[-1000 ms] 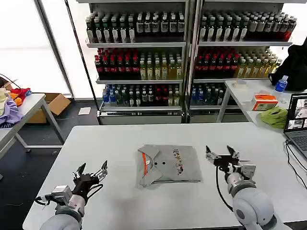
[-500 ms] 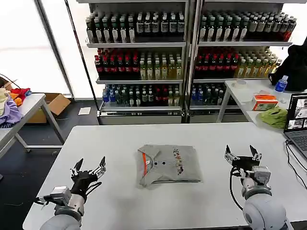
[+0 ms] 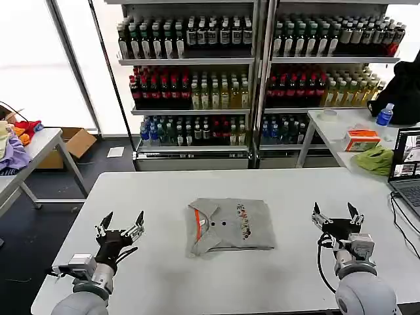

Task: Fold and organize the clothes.

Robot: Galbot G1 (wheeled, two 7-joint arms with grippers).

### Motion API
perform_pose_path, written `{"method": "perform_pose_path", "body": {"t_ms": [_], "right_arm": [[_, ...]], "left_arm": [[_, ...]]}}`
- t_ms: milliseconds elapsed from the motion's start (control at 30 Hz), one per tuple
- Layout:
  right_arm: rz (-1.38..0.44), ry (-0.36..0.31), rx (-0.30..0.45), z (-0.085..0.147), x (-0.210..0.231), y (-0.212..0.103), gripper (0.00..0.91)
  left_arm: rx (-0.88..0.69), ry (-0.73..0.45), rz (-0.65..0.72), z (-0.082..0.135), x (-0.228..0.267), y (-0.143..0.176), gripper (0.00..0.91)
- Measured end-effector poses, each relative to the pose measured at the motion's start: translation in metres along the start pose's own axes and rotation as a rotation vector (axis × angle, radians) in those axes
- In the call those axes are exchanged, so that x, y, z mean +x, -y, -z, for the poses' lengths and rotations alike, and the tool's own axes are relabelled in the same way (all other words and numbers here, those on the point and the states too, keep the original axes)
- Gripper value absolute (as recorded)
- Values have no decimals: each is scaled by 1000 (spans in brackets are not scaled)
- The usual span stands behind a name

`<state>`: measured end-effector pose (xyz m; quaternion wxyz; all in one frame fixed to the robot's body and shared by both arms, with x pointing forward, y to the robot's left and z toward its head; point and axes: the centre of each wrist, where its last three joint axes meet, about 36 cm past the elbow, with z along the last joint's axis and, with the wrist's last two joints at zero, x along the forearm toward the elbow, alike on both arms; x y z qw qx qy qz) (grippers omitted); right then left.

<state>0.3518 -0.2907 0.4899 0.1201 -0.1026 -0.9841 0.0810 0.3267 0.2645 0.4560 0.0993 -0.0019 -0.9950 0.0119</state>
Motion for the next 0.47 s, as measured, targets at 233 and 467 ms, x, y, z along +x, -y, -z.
{"method": "perform_pose_path", "body": {"t_ms": [233,467], "right_arm": [[2,5,2,-2,3,-1,907],[6,13,8,-1,5,-2,907]], "left_arm": [[-17,4,1,-1,-1,0,907],[-26,11,-19,-1,1,0,907]]}}
